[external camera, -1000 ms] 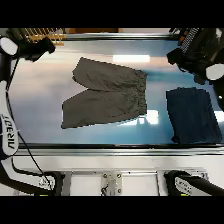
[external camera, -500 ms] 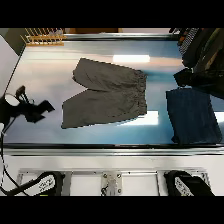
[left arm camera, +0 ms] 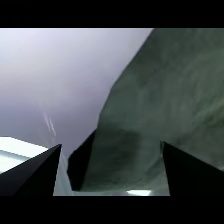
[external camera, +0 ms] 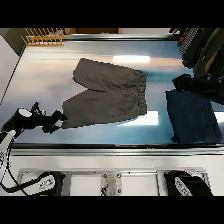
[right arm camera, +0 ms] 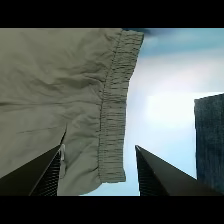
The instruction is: Fold the clothes and pants, and hang the long-sleeved shirts on hangers.
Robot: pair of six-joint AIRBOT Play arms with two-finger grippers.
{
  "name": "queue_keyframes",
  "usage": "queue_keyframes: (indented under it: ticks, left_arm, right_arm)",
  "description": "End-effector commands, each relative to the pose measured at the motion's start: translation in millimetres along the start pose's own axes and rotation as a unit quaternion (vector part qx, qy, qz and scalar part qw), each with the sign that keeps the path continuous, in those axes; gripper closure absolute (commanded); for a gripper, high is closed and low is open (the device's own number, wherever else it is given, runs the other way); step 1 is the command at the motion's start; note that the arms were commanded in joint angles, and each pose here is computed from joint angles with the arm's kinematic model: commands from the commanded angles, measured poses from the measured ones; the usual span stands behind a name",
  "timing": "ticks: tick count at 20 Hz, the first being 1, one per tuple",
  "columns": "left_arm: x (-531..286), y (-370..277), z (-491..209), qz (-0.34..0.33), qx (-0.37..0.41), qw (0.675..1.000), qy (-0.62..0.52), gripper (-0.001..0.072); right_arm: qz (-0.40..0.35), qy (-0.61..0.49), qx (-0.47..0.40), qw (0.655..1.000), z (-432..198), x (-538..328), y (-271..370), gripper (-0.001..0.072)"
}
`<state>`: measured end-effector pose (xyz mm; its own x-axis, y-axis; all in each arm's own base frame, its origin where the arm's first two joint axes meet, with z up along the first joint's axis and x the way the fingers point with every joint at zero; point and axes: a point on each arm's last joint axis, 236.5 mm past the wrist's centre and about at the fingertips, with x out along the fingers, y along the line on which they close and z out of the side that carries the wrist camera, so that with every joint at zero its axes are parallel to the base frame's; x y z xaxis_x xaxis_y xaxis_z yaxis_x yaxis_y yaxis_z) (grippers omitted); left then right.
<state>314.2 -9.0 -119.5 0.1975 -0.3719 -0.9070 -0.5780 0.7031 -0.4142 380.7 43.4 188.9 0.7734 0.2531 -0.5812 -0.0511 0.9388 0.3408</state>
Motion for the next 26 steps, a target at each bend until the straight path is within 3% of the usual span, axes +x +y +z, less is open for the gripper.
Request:
queue_keyframes:
  ticks: [1, 5, 6, 7, 8, 12, 16, 17, 19, 20, 22, 26]
  left_arm:
    - [15, -13, -14, 0.001, 0.023, 0.999, 0.026, 0.0007]
    - [30, -19, -35, 0.008, 0.038, 0.997, 0.062, 0.0011]
    - [33, -21, -37, 0.009, 0.043, 0.997, 0.065, 0.0189]
    - [34, -22, -38, 0.010, 0.048, 0.997, 0.064, 0.0480]
    - [33, -24, -38, 0.009, 0.051, 0.997, 0.062, 0.0688]
    - [9, -33, -25, -0.008, 0.057, 0.998, 0.025, 0.0699]
    - [-26, -45, -13, -0.032, 0.084, 0.996, -0.024, 0.0700]
    - [-33, -49, -12, -0.037, 0.089, 0.995, -0.035, 0.0699]
    - [-45, -56, -10, -0.045, 0.099, 0.993, -0.054, 0.0700]
    - [-50, -59, -9, -0.048, 0.102, 0.992, -0.064, 0.0700]
    - [-57, -63, -8, -0.053, 0.108, 0.990, -0.076, 0.0699]
    - [-60, -64, -8, -0.055, 0.109, 0.989, -0.078, 0.0700]
  right_arm:
    - [0.001, 0.001, 0.001, 1.000, -1, -1, 0, 0.0236]
    - [0.001, 0.001, 0.001, 1.000, -1, -1, 0, 0.0236]
    - [0.001, 0.001, 0.001, 1.000, -1, -1, 0, 0.0236]
    - [0.001, 0.001, 0.001, 1.000, -1, -1, 0, 0.0236]
    - [0.001, 0.001, 0.001, 1.000, -1, -1, 0, 0.0236]
    - [-0.020, 0.020, -0.009, 1.000, -9, 2, -11, 0.0234]
    - [-0.092, 0.157, 0.073, 0.981, -87, 33, -56, 0.0227]
    - [-0.101, 0.192, 0.100, 0.971, -115, 46, -66, 0.0208]
    - [-0.116, 0.252, 0.180, 0.944, -172, 76, -78, 0.0018]
    - [-0.119, 0.266, 0.225, 0.930, -193, 91, -81, 0.0018]
    - [-0.098, 0.271, 0.305, 0.908, -220, 126, -75, 0.0018]
    - [-0.040, 0.245, 0.342, 0.906, -229, 183, -35, 0.0019]
